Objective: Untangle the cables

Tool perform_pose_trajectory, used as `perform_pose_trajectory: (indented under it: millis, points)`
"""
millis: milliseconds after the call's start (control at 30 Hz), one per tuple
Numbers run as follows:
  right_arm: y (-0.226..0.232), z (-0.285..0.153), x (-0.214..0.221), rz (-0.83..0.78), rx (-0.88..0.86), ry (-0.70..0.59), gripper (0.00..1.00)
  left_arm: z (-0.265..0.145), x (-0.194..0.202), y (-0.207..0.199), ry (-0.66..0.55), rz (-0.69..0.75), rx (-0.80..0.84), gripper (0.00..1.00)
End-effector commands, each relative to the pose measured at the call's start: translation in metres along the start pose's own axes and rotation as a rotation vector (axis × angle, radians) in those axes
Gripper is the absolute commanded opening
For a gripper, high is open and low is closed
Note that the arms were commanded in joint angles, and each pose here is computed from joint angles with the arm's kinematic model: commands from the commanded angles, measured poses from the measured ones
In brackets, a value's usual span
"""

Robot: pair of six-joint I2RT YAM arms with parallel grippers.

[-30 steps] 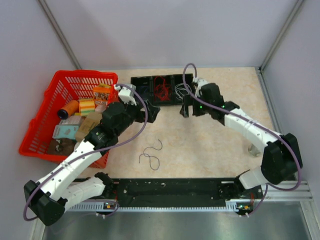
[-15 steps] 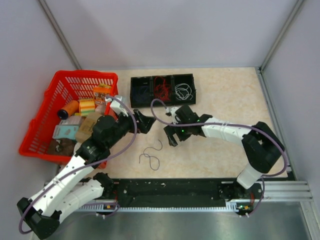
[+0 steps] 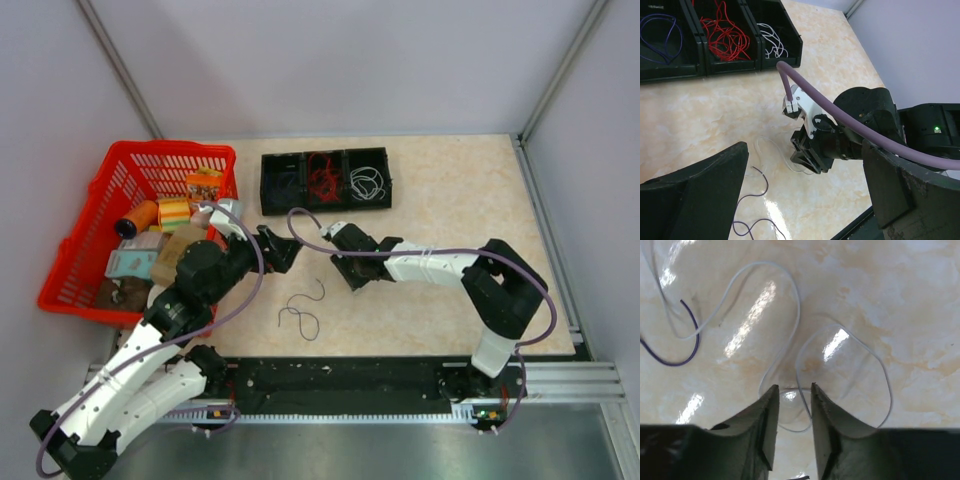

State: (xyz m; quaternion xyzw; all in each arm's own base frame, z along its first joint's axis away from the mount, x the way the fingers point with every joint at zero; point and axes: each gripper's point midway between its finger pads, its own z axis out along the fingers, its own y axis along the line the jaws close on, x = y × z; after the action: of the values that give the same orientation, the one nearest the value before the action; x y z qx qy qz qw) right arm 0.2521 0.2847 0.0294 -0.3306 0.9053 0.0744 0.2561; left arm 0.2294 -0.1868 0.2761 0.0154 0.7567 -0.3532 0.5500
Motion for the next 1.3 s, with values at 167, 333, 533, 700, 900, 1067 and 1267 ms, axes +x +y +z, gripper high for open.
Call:
perform_pose_trajectory:
  millis: [167,333,533,700,900,1067,1267]
  points:
    - [-0.007,-0.016,-0.038,0.037,0.058,-0.162,0.00,-0.005,-0.011,-0.002,-0.055,-0.012,0.006,0.98]
    - [-0.011,-0.068,-0.078,0.133,-0.012,-0.377,0.00,-0.003,-0.004,0.008,-0.043,-0.002,-0.027,0.98]
    - [-0.045,-0.130,-0.127,0.283,-0.115,-0.560,0.00,-0.001,-0.001,0.014,-0.050,-0.002,-0.048,0.98]
    - [-0.085,-0.180,-0.176,0.325,-0.087,-0.700,0.00,0.002,-0.001,0.018,-0.064,0.012,-0.057,0.99]
    - [-0.136,-0.231,-0.240,0.327,0.023,-0.827,0.00,0.029,-0.008,0.013,0.001,0.061,-0.091,0.99]
    - [-0.169,-0.241,-0.270,0.293,0.182,-0.858,0.00,0.056,-0.033,0.008,0.004,0.135,-0.128,0.99]
    - [-0.195,-0.204,-0.284,0.274,0.254,-0.800,0.00,0.069,-0.064,0.002,-0.071,0.172,-0.114,0.99]
